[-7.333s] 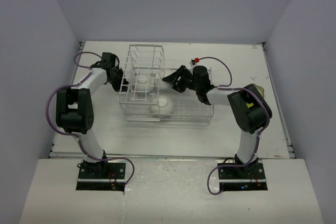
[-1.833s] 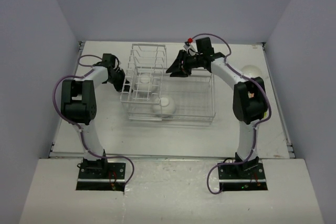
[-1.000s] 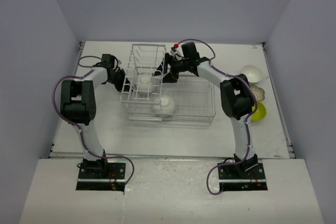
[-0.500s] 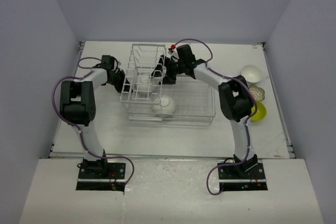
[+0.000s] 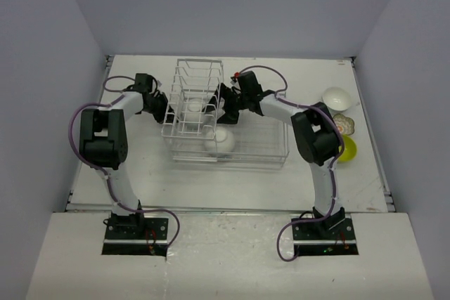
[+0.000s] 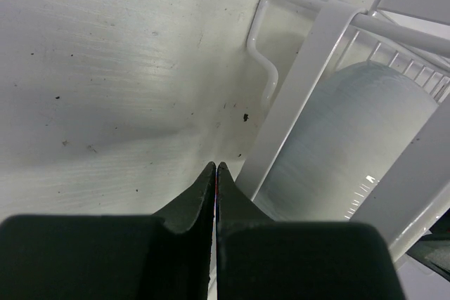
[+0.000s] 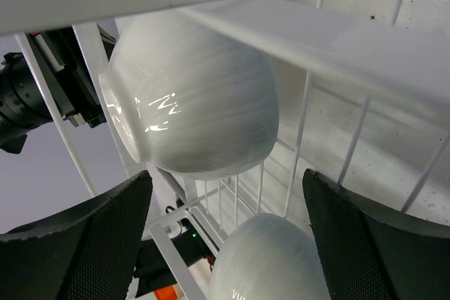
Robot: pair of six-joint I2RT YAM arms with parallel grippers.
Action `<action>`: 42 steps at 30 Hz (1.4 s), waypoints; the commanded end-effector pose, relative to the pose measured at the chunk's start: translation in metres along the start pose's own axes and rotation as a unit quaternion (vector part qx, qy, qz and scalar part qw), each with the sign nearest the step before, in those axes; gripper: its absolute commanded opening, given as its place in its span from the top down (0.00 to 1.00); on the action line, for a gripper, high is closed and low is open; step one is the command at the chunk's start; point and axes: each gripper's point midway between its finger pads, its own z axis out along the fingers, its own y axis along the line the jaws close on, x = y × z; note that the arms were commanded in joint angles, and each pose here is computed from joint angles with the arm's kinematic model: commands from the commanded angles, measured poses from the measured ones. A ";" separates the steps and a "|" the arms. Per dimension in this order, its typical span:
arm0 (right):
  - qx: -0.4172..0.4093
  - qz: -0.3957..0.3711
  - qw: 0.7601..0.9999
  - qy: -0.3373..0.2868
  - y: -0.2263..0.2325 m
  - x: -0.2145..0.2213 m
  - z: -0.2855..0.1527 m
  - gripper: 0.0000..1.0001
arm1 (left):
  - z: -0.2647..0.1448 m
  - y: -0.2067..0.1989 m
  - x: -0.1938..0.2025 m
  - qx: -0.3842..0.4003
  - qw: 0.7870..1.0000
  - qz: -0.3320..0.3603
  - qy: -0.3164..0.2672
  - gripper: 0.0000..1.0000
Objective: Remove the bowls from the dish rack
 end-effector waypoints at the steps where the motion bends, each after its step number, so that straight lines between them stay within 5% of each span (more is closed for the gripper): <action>1: 0.012 0.017 1.000 -0.012 -0.003 0.005 0.002 0.11 | -0.017 -0.023 -0.005 0.043 0.999 0.011 -0.015 1.00; 15: -0.013 -0.037 0.996 -0.076 0.050 -0.017 -0.032 0.12 | -0.014 -0.019 -0.006 0.044 0.999 0.011 -0.011 1.00; 42: -0.034 -0.013 0.999 -0.040 0.028 -0.015 0.008 0.05 | -0.010 -0.017 -0.004 0.051 0.999 0.009 -0.004 1.00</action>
